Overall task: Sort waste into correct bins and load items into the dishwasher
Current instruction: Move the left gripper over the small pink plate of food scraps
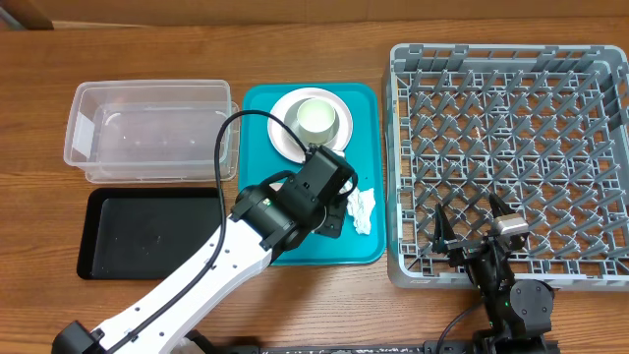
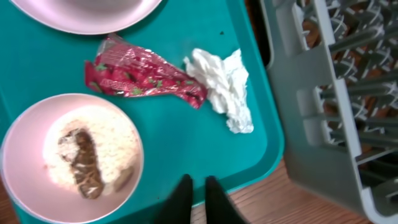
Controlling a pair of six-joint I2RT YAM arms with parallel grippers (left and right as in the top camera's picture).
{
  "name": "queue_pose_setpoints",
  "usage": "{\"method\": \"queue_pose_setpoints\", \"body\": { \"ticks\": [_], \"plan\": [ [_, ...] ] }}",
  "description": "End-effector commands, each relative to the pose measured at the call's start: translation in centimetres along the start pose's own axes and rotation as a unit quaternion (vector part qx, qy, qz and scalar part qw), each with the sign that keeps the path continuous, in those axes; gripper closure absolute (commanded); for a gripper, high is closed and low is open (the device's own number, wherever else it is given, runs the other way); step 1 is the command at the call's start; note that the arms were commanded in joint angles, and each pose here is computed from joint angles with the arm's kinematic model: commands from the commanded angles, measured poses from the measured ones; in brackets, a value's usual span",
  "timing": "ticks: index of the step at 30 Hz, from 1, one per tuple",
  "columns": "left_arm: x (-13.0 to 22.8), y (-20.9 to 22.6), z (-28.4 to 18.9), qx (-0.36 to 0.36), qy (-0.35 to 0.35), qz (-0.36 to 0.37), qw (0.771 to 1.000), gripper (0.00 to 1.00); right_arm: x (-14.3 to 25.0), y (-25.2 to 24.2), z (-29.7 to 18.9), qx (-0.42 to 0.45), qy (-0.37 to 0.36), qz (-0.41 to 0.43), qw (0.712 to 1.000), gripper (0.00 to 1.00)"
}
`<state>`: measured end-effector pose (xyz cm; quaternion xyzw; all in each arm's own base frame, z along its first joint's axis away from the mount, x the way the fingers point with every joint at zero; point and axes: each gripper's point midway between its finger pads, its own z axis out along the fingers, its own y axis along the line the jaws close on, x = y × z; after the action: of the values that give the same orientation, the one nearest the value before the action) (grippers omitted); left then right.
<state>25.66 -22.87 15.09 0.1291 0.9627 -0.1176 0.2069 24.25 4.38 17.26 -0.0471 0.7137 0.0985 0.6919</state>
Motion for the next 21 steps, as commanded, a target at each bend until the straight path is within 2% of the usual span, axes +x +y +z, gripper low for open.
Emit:
{"method": "queue_pose_setpoints", "body": {
  "ticks": [1,9,13,17,20,21],
  "plan": [
    [1.3,-2.2,1.1,0.056,0.041,-0.001,0.998,0.96,0.2,-0.1,0.0,0.003,-0.003,0.001,1.000,0.00],
    [1.3,-1.0,1.8,0.017,0.040,0.002,0.999,0.96,0.2,-0.1,0.0,0.003,-0.003,0.001,1.000,0.00],
    [1.6,-1.0,2.2,0.015,0.047,0.002,0.999,0.92,0.2,-0.1,0.0,0.003,-0.003,0.001,1.000,0.00],
    [2.4,-0.3,3.1,-0.007,0.068,0.009,0.998,0.78,0.2,-0.1,0.0,0.003,-0.003,0.001,1.000,0.00],
    [2.5,1.2,3.9,-0.052,0.068,0.013,0.996,0.67,0.2,-0.1,0.0,0.003,-0.003,0.001,1.000,0.00],
    [2.4,1.6,4.1,-0.065,0.066,0.014,0.996,0.67,0.2,-0.1,0.0,0.003,-0.003,0.001,1.000,0.00]
  ]
}}
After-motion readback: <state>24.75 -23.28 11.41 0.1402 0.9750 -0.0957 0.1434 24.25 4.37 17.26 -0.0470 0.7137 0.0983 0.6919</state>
